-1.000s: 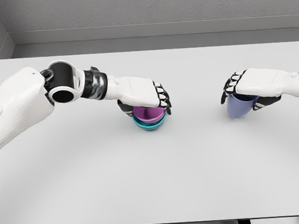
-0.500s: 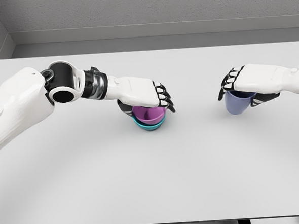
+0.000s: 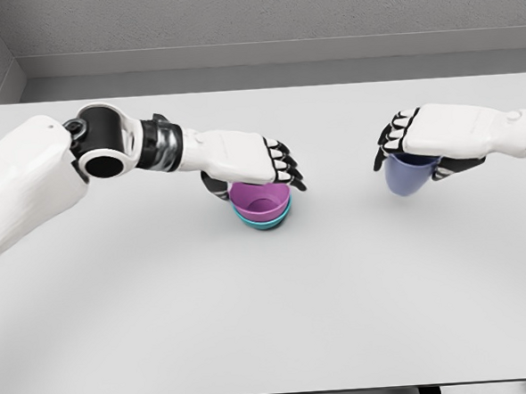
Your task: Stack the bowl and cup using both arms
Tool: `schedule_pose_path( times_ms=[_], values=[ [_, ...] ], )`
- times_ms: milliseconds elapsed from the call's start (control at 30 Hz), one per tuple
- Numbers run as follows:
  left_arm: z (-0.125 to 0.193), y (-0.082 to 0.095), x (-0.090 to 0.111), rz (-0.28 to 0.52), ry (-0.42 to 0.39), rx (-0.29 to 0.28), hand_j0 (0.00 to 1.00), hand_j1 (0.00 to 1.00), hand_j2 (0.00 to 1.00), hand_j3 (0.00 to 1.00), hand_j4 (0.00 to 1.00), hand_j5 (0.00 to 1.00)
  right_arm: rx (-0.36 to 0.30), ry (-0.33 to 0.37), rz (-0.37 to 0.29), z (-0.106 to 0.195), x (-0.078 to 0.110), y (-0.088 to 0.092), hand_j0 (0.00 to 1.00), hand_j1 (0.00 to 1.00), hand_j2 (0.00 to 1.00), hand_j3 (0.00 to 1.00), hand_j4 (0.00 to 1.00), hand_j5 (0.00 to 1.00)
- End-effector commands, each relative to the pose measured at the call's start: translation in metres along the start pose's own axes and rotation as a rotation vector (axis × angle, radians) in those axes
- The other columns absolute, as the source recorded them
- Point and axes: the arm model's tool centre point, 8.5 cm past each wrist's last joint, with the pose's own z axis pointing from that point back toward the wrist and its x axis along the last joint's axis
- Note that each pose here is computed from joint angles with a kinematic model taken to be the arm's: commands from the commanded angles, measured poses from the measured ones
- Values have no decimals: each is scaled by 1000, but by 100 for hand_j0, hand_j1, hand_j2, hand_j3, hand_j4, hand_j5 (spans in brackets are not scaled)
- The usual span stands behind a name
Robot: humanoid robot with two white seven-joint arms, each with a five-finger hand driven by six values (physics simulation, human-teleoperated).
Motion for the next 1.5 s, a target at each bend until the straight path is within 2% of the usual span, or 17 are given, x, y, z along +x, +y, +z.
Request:
schedule_pose_path(
  times_ms=[0, 133, 200, 300, 433, 467, 533, 667, 700, 767, 800, 833, 867, 1033, 1167, 1400, 1467],
  values=[
    [3, -1, -1, 6, 5, 2, 100, 100, 100, 100, 100, 100, -3, 4, -4, 2, -1, -1, 66, 66, 66, 66, 66, 66],
    [26, -12, -12, 23, 51, -16, 100, 100, 100, 100, 100, 100, -13, 9, 3, 5, -2, -7, 66, 66, 66, 66, 66, 66],
    [38, -7, -10, 2, 62, -4, 100, 100, 100, 100, 100, 100, -11, 11, 1, 8, -3, -7, 66, 66, 66, 66, 66, 66],
    [71, 12, -12, -15, 95, 69, 100, 100, 100, 100, 100, 100, -16, 9, 7, 9, -2, -10, 67, 67, 67, 67, 67, 67],
    [131, 8, -15, 4, 172, 103, 100, 100, 100, 100, 100, 100, -31, 1, 21, 9, 0, -18, 67, 67, 67, 67, 67, 67],
    [152, -2, -20, 30, 218, 101, 100, 100, 100, 100, 100, 100, -32, 1, 23, 9, 0, -19, 67, 67, 67, 67, 67, 67],
    [203, -25, -31, 115, 343, 153, 100, 100, 100, 100, 100, 100, -35, -5, 24, 7, 2, -19, 67, 67, 67, 67, 67, 67],
    [276, -93, -35, 371, 542, 402, 100, 100, 100, 100, 100, 100, -40, -12, 26, 5, 4, -21, 67, 67, 67, 67, 67, 67],
    [282, -97, -40, 397, 569, 456, 100, 100, 100, 100, 100, 100, -44, -18, 30, 4, 5, -22, 67, 67, 67, 67, 67, 67],
    [280, -104, -43, 424, 576, 465, 100, 100, 100, 100, 100, 100, -45, -22, 36, 4, 7, -24, 67, 67, 67, 67, 67, 67],
    [274, -106, -43, 436, 566, 494, 100, 100, 100, 100, 100, 100, -50, -20, 41, 4, 7, -27, 67, 67, 67, 67, 67, 67],
    [279, -114, -39, 457, 588, 528, 100, 100, 100, 100, 100, 100, -48, -20, 41, 4, 7, -26, 67, 67, 67, 67, 67, 67],
    [273, -133, -32, 502, 595, 545, 100, 100, 100, 100, 100, 100, -49, -23, 44, 4, 7, -27, 67, 67, 67, 67, 67, 67],
    [211, -163, -16, 621, 516, 595, 100, 100, 100, 100, 100, 100, -71, -26, 50, 6, 7, -37, 67, 67, 67, 67, 67, 67],
    [206, -163, -14, 637, 511, 639, 100, 100, 100, 100, 100, 100, -76, -38, 59, 5, 11, -41, 67, 67, 67, 67, 67, 67],
    [227, -190, -8, 698, 584, 660, 100, 100, 100, 100, 100, 100, -108, -75, 79, -5, 20, -51, 67, 67, 67, 67, 67, 67],
    [233, -196, -6, 715, 609, 697, 100, 100, 100, 100, 100, 100, -112, -77, 83, -6, 20, -54, 67, 67, 67, 67, 67, 67]
  ],
)
